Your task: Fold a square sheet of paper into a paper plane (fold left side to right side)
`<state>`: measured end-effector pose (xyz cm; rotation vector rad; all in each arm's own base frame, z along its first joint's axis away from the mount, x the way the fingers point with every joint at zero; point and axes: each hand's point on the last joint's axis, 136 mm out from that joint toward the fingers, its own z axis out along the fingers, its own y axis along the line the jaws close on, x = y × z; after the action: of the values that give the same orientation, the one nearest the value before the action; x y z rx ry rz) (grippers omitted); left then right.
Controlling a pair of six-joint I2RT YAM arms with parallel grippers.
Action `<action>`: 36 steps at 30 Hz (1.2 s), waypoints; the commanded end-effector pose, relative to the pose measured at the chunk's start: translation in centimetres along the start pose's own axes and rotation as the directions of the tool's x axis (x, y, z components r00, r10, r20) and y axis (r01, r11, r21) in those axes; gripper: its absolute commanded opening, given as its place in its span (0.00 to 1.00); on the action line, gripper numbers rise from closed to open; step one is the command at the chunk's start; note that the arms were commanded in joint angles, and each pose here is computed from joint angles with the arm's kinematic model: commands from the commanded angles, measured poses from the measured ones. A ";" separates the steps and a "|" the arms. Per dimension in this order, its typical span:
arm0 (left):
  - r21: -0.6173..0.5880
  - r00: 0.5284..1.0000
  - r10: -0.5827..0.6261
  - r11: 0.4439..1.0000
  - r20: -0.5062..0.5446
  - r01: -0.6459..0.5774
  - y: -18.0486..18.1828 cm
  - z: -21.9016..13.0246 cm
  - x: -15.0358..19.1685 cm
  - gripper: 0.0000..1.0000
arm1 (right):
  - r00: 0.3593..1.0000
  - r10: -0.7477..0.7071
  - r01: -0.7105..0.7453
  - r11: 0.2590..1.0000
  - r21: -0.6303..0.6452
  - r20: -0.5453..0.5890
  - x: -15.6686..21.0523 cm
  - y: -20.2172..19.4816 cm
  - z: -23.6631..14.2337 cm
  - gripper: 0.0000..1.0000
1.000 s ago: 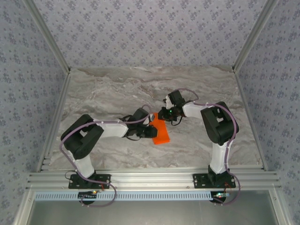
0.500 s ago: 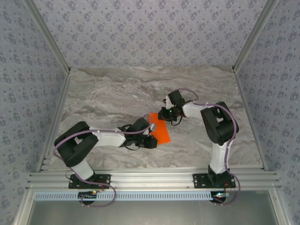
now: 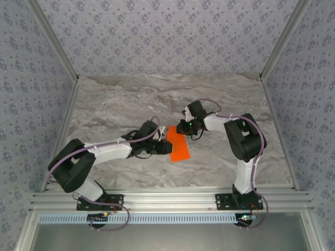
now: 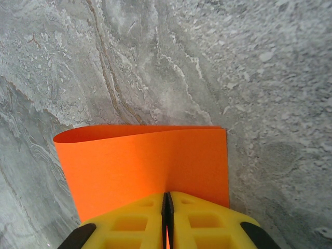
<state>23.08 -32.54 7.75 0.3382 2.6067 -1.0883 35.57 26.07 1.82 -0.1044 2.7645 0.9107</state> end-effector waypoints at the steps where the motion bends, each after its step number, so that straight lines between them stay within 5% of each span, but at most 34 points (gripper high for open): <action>1: 0.019 0.999 0.043 0.999 -0.028 -0.042 -0.6 1.5 -1.2 0.23 | 0.994 0.064 -0.054 0.991 0.120 -0.085 3.1 -3.0 0.8 0.14; 16: -0.116 0.997 -0.047 0.992 -0.061 0.040 4.3 5.9 -0.3 0.22 | 1.000 0.013 -0.013 1.000 -0.004 0.000 0.7 0.4 -1.1 0.17; 25: -0.184 0.996 -0.055 0.982 -0.075 0.040 5.0 6.1 1.2 0.22 | 0.985 -0.090 0.084 0.995 0.048 0.150 -1.7 2.4 -9.6 0.46; 36: -0.199 0.995 -0.059 0.979 -0.075 0.043 5.1 6.1 1.1 0.21 | 1.000 -0.020 0.020 0.999 -0.031 -0.012 9.3 1.2 -7.5 0.17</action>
<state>25.97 -34.85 2.29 0.3028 2.6862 -0.9537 26.84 21.85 7.37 -0.1474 2.7020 0.9045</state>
